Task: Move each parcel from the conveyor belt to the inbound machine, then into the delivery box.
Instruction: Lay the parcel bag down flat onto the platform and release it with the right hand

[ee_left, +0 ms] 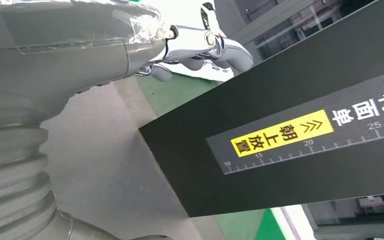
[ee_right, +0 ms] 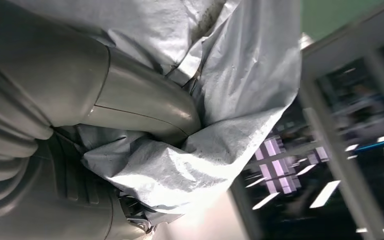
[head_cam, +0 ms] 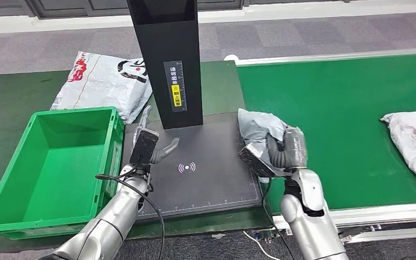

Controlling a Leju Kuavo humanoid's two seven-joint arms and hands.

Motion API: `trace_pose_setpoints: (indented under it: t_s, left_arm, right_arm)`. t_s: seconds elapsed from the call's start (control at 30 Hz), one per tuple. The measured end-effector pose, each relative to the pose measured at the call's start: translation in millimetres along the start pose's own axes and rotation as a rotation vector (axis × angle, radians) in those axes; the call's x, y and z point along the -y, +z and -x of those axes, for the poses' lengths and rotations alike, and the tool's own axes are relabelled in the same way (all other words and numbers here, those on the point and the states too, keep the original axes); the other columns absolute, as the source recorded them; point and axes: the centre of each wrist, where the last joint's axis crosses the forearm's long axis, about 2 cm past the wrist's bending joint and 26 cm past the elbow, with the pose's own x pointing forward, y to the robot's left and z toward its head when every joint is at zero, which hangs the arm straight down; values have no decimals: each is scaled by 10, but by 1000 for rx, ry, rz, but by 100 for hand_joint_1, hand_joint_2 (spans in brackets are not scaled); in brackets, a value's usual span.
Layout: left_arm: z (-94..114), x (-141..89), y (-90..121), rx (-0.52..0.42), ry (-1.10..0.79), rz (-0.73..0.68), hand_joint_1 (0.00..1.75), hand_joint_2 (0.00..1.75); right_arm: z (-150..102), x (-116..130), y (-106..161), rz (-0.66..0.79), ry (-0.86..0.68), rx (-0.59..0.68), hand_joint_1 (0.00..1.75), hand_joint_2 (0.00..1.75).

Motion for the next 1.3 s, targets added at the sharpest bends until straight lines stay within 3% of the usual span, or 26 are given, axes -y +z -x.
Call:
trace_pose_setpoints:
  t_s: [0.27,0.57,1.3]
  left_arm:
    - [-24,1,-35,8,0,-2,0,175]
    - [-70,16,-89,12,4,2,0,175]
    - [-59,16,-80,6,3,4,0,175]
  right_arm:
    - [-501,-172,-130,-170,-96,144,175,175]
    - [-1091,-602,-172,-416,-108,305,175,175]
    - [-1184,-759,-116,-522,-108,337,175,175]
